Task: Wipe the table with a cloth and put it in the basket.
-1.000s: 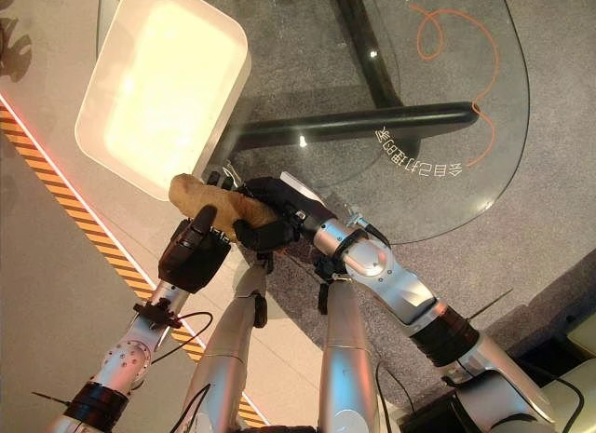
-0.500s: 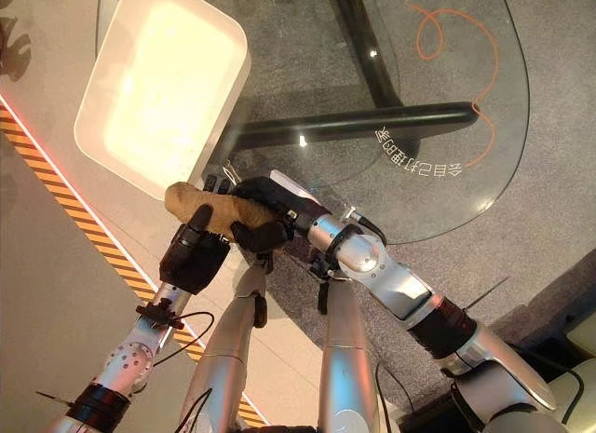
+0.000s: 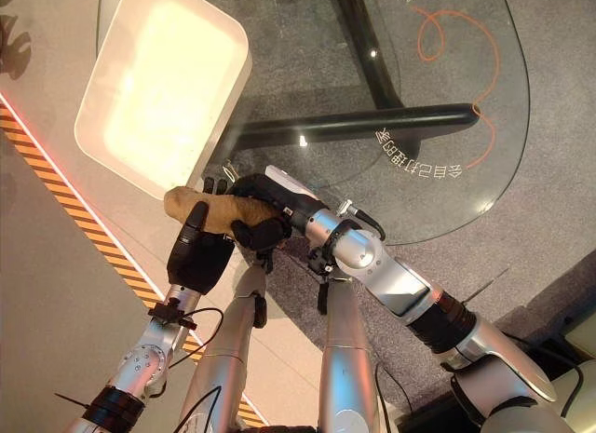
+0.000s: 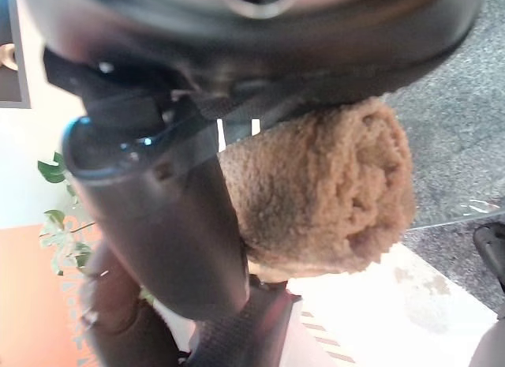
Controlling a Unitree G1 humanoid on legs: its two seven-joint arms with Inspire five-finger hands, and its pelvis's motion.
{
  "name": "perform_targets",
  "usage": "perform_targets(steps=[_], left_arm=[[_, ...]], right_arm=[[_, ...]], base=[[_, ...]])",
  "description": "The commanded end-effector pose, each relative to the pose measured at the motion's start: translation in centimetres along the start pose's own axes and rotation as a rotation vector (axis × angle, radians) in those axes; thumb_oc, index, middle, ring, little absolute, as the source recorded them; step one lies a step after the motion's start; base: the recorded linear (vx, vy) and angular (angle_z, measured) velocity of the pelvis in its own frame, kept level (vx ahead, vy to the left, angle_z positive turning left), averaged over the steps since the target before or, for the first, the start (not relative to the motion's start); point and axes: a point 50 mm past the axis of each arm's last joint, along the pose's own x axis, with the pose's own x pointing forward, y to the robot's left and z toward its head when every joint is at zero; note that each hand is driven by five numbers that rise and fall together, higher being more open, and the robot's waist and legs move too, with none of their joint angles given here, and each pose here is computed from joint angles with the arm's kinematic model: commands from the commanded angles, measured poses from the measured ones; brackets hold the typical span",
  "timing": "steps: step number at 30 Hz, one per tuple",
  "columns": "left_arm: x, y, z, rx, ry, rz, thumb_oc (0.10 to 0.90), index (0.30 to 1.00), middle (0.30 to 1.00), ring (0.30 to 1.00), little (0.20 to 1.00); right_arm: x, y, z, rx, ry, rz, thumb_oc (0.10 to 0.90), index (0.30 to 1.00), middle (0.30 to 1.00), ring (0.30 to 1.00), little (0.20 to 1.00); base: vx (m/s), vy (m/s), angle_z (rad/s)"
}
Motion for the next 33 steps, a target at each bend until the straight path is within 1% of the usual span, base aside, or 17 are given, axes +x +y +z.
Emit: perform_targets(steps=[1, 7, 19, 26, 27, 28, 29, 33], left_arm=[[3.1, -6.8, 1.4, -0.071, -0.107, -0.431, 0.1, 0.3, 0.3, 0.3, 0.2], [2.9, -6.7, 1.6, -0.103, -0.141, -0.441, 0.1, 0.3, 0.3, 0.3, 0.2], [3.0, -6.6, 1.6, -0.107, -0.14, -0.446, 0.1, 0.3, 0.3, 0.3, 0.2], [2.9, -6.6, 1.6, -0.107, -0.14, -0.448, 0.1, 0.3, 0.3, 0.3, 0.2], [2.9, -6.5, 1.6, -0.107, -0.139, -0.446, 0.1, 0.3, 0.3, 0.3, 0.2], [2.8, -6.5, 1.6, -0.106, -0.139, -0.446, 0.1, 0.3, 0.3, 0.3, 0.2], [2.8, -6.4, 1.6, -0.105, -0.139, -0.445, 0.1, 0.3, 0.3, 0.3, 0.2], [2.7, -6.5, 1.7, -0.101, -0.139, -0.445, 0.1, 0.3, 0.3, 0.3, 0.2]], right_arm=[[-0.1, 3.3, 1.4, 0.042, -0.085, 0.171, 0.1, 0.3, 0.3, 0.3, 0.2], [-0.2, 3.2, 1.2, 0.048, -0.078, 0.151, 0.1, 0.3, 0.3, 0.3, 0.2], [-0.3, 2.8, 1.2, 0.051, -0.088, 0.13, 0.1, 0.3, 0.3, 0.3, 0.2], [-0.4, 2.3, 1.3, 0.067, -0.106, 0.066, 0.1, 0.3, 0.3, 0.3, 0.2], [-0.4, 2.1, 1.5, 0.071, -0.123, 0.04, 0.506, 0.648, 0.648, 0.648, 0.606], [-0.4, 2.0, 1.6, 0.072, -0.135, 0.026, 0.676, 0.794, 0.794, 0.794, 0.776], [-0.5, 1.8, 1.7, 0.081, -0.143, 0.011, 0.8, 0.9, 0.9, 0.9, 0.9], [-0.8, 1.0, 2.4, 0.106, -0.205, -0.061, 0.8, 0.9, 0.9, 0.9, 0.9]], base=[[0.0, 0.0, 0.0], [0.0, -0.003, 0.01], [0.0, 0.0, 0.0], [0.0, 0.0, 0.0], [0.0, 0.0, 0.0], [0.0, 0.0, 0.0], [0.0, 0.0, 0.0], [0.0, 0.0, 0.0]])
